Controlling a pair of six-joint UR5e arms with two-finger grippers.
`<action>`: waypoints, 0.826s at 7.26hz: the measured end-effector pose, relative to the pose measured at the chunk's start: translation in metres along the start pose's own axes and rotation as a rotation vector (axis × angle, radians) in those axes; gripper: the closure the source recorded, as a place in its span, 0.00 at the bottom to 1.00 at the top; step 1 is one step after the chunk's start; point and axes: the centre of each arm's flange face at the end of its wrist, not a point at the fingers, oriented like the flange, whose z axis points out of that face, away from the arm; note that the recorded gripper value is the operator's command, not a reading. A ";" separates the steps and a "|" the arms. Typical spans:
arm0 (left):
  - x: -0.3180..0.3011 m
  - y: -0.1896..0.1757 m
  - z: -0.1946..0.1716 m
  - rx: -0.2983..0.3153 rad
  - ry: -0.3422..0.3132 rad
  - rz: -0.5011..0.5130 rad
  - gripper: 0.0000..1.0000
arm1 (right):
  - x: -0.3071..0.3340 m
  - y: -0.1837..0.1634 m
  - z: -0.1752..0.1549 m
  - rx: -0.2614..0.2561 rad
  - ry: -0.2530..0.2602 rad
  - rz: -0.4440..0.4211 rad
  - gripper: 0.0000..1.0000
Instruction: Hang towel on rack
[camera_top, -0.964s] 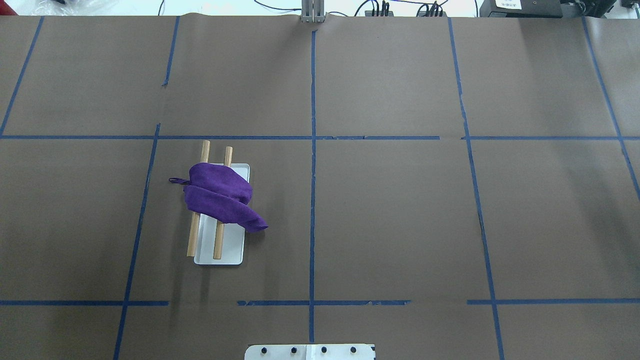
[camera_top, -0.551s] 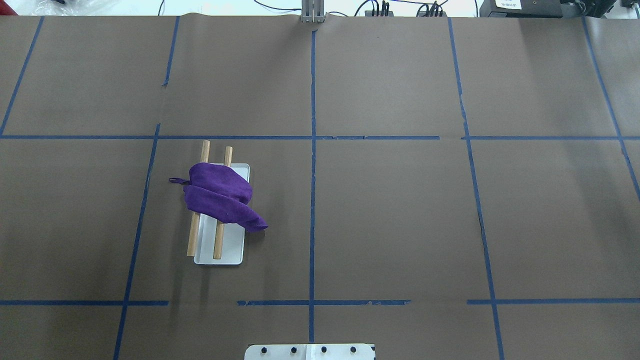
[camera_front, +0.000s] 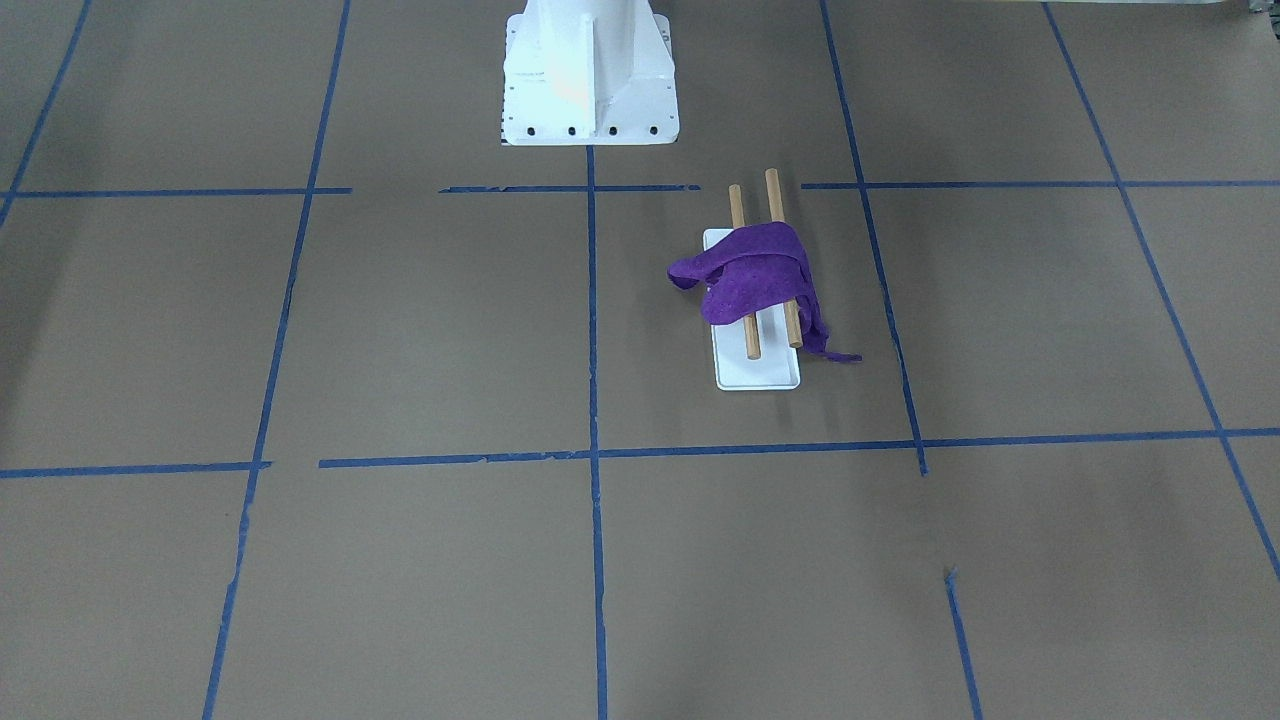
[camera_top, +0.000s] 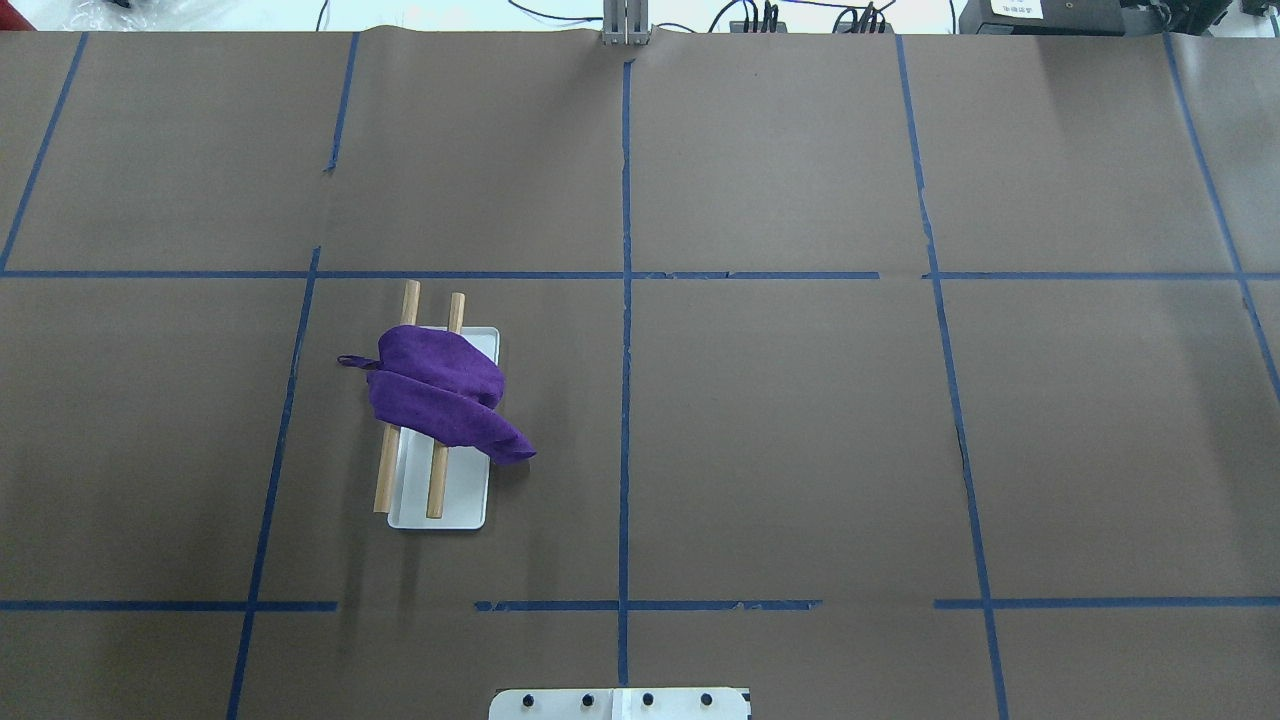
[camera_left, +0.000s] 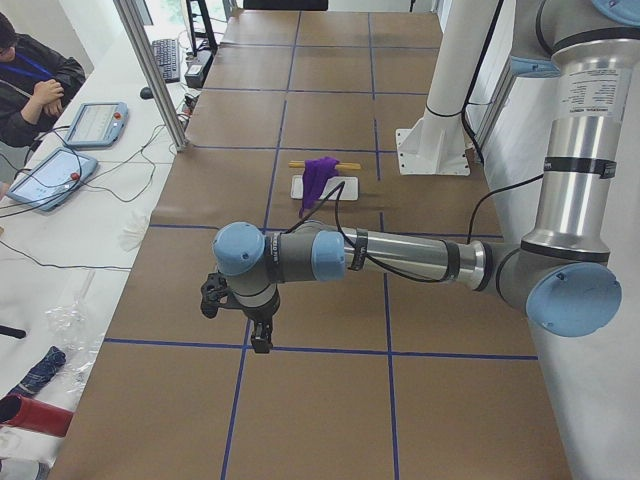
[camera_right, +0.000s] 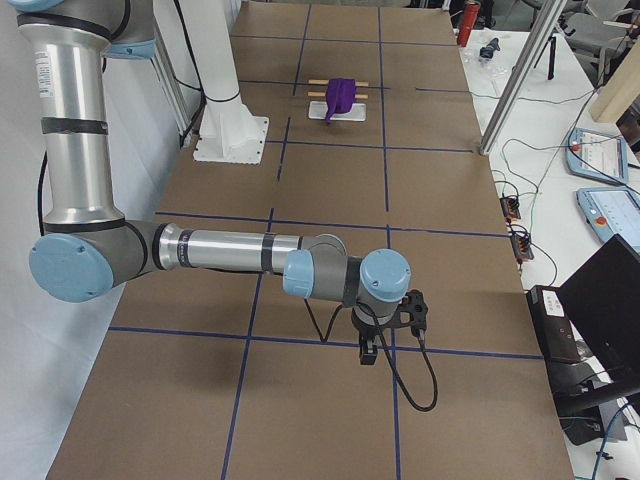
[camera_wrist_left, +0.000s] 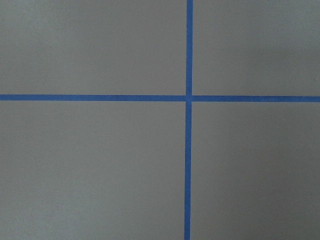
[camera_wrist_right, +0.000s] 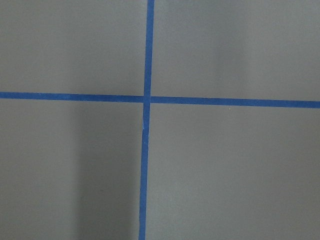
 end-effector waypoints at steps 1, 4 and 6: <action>0.000 0.000 0.000 0.000 0.000 0.000 0.00 | 0.001 0.002 0.001 0.000 -0.002 0.006 0.00; 0.001 0.000 -0.001 0.001 0.000 0.000 0.00 | 0.002 0.004 0.001 -0.001 -0.005 0.012 0.00; 0.001 0.000 -0.001 0.001 0.000 0.001 0.00 | 0.003 0.004 0.001 0.000 -0.006 0.014 0.00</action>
